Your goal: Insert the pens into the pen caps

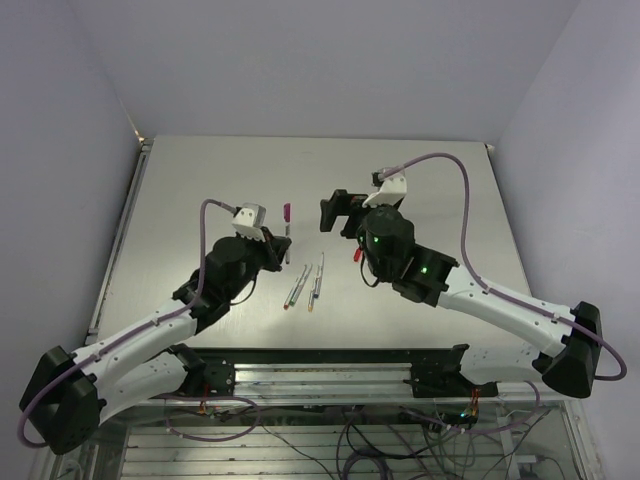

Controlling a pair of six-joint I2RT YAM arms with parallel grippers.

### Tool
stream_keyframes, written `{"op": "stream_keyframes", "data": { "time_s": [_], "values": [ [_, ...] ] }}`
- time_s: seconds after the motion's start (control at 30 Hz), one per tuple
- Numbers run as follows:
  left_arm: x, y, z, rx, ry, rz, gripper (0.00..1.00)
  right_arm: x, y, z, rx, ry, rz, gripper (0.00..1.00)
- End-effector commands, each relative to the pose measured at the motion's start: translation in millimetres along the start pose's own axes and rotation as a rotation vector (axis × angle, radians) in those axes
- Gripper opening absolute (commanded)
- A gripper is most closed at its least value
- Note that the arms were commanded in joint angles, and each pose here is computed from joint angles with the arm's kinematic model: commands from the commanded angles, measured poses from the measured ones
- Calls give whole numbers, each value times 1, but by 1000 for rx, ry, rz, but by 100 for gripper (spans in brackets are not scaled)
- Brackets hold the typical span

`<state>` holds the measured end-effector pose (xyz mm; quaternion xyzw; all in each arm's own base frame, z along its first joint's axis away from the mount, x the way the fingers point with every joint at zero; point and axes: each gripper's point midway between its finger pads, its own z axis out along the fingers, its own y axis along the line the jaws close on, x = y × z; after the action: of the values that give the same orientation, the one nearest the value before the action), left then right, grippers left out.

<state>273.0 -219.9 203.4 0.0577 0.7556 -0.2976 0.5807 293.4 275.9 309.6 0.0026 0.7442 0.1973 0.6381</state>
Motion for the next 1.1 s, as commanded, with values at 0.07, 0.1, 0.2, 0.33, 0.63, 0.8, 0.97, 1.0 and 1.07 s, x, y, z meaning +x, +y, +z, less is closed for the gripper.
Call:
{"op": "stream_keyframes", "data": {
  "time_s": [0.07, 0.1, 0.2, 0.33, 0.63, 0.8, 0.97, 1.0, 1.07],
  "values": [
    [1, 21, 9, -124, 15, 20, 7, 2, -38, -6, 178, 28, -25, 100],
    [1, 23, 9, -131, 17, 25, 7, 5, -44, -8, 216, 35, -17, 100],
    [1, 29, 11, -161, 10, 33, 7, 5, -57, -12, 269, 24, -23, 100],
    [-2, 51, 9, -281, -24, 0, 7, -1, -60, -18, 233, -12, -42, 95],
    [20, 73, 23, -374, 126, 18, 7, -2, -75, -24, 288, -10, -98, 92],
    [24, 76, 34, -351, 141, 26, 7, 20, -83, -17, 367, 61, -176, 86],
    [30, 94, 36, -444, 192, 41, 7, 28, -85, -9, 390, 85, -279, 93],
    [32, 98, 36, -470, 204, 42, 7, 28, -84, -8, 382, 77, -274, 93],
    [35, 101, 38, -481, 216, 52, 7, 26, -82, -7, 353, 53, -249, 93]
  ]
}}
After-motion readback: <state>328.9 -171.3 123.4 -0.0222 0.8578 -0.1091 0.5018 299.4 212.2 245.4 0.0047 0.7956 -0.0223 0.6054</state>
